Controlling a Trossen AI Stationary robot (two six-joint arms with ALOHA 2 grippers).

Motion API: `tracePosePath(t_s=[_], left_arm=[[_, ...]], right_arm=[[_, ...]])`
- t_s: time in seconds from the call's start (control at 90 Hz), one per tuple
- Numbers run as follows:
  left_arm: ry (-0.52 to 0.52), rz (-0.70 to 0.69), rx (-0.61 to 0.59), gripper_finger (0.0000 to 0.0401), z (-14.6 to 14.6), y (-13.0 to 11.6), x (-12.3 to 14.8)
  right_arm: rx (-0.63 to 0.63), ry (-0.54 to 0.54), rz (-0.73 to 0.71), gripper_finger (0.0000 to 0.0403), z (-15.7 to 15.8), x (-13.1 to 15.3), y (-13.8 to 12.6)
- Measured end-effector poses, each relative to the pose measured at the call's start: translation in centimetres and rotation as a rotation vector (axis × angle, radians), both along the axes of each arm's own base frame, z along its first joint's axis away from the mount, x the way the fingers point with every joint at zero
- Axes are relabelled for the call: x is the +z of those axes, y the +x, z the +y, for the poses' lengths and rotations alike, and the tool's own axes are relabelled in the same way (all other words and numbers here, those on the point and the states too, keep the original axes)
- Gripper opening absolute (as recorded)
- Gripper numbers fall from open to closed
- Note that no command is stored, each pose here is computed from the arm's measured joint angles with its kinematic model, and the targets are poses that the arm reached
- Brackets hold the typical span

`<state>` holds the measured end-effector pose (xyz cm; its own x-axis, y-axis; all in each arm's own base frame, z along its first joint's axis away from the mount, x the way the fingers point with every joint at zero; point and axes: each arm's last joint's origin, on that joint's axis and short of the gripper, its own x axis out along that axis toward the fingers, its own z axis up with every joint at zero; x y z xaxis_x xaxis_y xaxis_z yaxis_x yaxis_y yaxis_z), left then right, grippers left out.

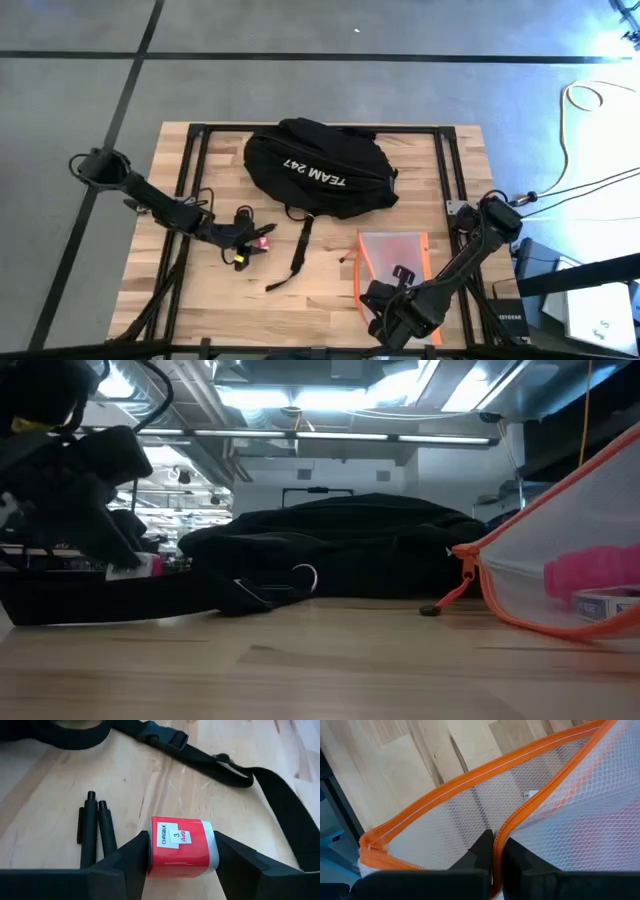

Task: Unpack backpack
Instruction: Remove the red charger adapter from the transparent white zip bag

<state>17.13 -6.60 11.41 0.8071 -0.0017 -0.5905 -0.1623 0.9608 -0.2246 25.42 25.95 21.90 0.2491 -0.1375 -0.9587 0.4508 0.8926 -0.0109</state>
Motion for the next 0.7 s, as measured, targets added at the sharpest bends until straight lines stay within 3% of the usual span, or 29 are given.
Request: tracePosePath(t_s=[0.7], left_arm=[[0.007, -0.044, -0.038, 0.0182, -0.19, 0.31, 0.33]], right_arm=[[0.000, -0.001, 0.000, 0.0000, 0.00, 0.00, 0.00]])
